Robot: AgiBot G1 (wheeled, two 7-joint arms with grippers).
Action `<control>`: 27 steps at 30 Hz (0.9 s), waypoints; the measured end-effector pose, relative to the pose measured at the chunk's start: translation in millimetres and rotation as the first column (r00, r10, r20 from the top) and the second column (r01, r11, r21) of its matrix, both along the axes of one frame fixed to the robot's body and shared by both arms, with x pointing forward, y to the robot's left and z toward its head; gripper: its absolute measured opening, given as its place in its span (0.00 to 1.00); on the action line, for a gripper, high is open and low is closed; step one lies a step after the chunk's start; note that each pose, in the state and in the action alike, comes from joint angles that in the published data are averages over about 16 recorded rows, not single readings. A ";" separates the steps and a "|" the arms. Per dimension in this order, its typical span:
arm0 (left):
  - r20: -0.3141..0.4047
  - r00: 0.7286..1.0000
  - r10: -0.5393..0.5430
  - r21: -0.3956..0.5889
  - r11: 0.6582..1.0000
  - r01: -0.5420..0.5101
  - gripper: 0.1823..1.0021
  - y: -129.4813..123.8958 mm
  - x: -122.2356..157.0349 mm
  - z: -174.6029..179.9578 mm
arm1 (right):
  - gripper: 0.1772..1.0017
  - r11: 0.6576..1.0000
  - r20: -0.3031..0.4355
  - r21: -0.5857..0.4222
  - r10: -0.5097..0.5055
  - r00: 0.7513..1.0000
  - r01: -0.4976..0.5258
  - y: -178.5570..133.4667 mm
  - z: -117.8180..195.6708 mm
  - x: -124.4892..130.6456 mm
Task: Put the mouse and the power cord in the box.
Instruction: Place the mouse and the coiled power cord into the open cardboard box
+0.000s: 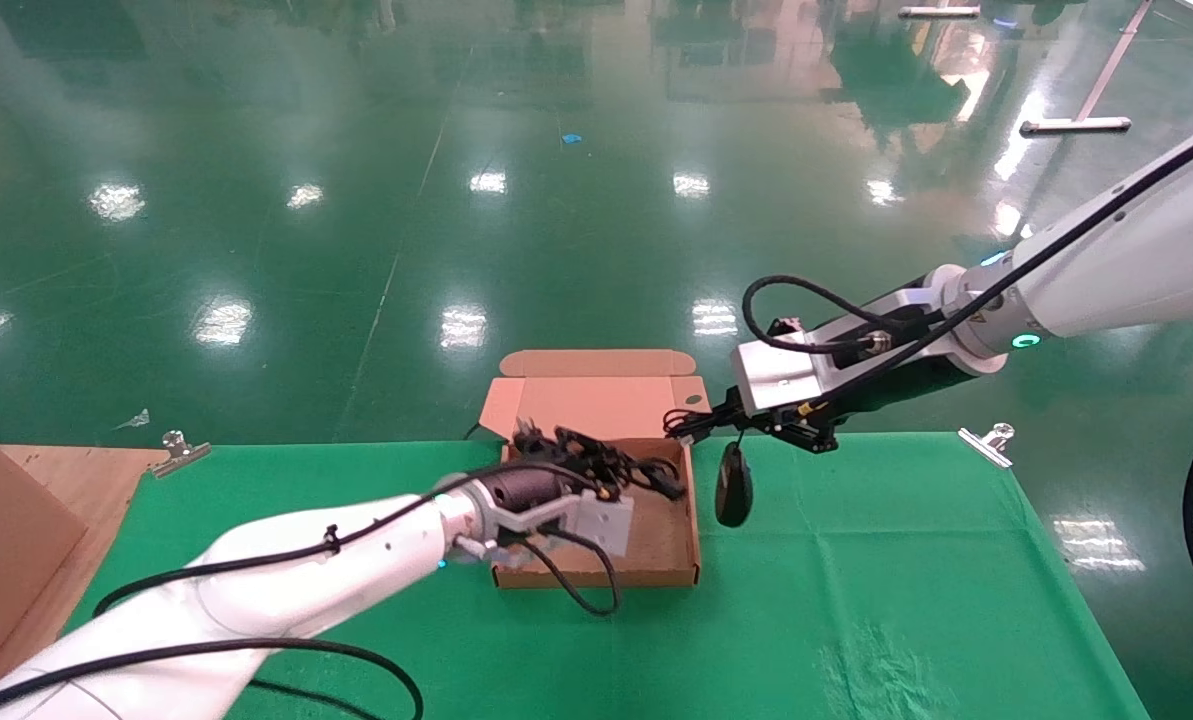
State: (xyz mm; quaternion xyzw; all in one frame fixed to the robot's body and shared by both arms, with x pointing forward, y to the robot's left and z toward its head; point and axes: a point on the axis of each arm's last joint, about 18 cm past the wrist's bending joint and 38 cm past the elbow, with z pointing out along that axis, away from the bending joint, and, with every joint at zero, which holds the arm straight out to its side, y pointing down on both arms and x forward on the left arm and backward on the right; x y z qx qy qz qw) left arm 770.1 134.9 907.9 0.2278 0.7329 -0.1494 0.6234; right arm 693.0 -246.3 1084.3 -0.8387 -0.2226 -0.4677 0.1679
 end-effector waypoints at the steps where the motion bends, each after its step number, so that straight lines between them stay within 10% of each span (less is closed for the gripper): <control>1: -0.004 1.000 -0.002 0.001 1.000 0.002 0.19 -1.3 -0.5 -1.6 | 0.04 1.000 0.002 0.000 -0.004 1.000 0.004 -1.1 -0.9 1.0; 27: -0.056 0.998 -0.008 -0.039 0.999 0.005 0.47 -3.4 -1.0 4.1 | 0.04 0.999 -0.013 0.001 0.052 0.999 -0.052 15.7 6.8 -7.9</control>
